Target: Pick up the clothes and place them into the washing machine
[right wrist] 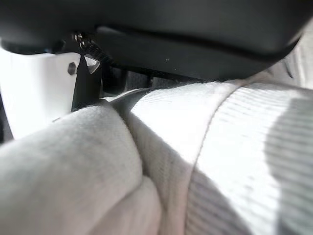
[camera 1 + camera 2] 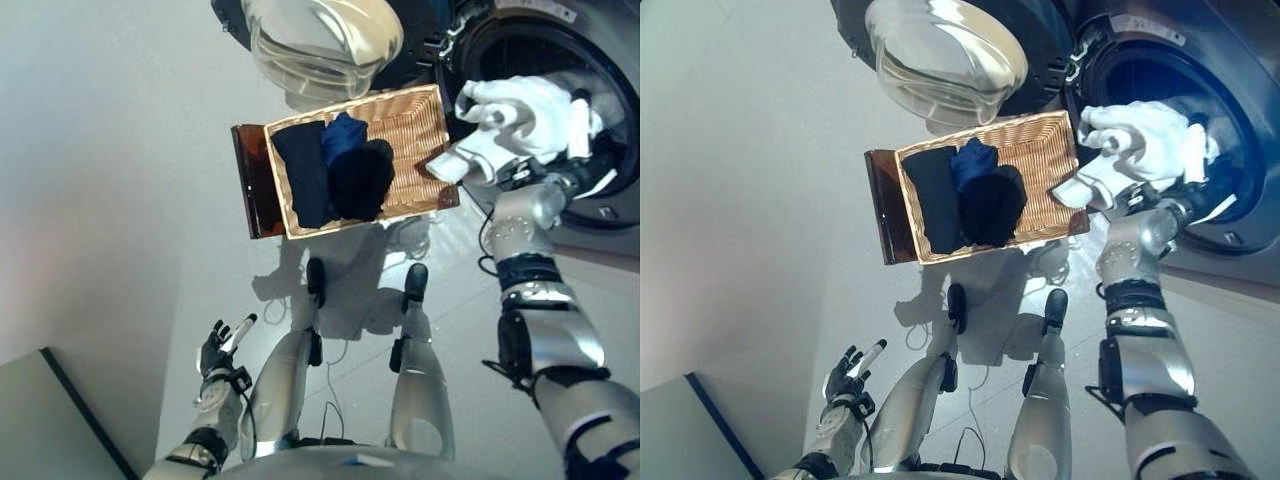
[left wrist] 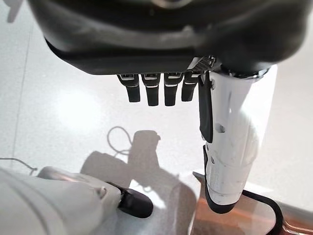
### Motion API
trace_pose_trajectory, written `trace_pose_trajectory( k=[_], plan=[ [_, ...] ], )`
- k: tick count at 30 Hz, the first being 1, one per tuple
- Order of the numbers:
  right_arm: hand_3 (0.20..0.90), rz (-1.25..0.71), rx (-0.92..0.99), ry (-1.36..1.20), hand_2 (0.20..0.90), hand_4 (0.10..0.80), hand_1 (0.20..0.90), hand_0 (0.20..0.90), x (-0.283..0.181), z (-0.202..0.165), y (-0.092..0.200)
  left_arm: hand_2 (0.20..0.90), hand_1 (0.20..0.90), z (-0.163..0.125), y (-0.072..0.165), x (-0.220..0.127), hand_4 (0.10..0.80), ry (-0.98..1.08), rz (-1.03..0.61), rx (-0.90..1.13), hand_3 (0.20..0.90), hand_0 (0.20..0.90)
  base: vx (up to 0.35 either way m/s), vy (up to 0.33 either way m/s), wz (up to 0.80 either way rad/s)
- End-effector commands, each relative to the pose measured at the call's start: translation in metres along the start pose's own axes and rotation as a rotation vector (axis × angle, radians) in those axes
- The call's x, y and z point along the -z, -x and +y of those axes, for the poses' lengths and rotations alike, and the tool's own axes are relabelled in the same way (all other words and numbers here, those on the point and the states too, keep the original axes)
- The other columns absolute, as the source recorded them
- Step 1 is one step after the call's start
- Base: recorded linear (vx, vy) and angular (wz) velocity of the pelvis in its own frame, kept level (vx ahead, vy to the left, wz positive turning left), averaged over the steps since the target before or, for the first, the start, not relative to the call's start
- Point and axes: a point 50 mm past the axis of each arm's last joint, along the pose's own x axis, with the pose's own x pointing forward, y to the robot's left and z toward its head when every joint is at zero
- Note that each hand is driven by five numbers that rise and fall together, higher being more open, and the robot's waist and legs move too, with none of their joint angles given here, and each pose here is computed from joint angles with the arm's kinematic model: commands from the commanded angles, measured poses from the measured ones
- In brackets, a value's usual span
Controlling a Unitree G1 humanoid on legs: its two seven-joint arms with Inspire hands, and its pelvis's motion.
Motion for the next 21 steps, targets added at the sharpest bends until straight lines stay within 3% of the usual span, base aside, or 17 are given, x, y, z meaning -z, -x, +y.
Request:
trace_pose_trajectory(
  k=[1, 21],
  plan=[
    [0.200, -0.280, -0.162, -0.110, 0.200, 0.300, 0.200, 0.200, -0.090, 0.048, -0.016, 0.900, 0.900, 0.027, -0.001, -0.007, 0.800, -0.004, -0.047, -0.056, 0.900, 0.900, -0.020, -0.016, -0.06],
    [0.200, -0.405, -0.151, -0.220, 0.200, 0.300, 0.200, 0.200, -0.199, 0.086, -0.027, 0.900, 0.900, -0.003, 0.003, -0.030, 0.800, 0.072, -0.163, 0.117, 0.900, 0.900, -0.012, -0.003, -0.04]
  ],
)
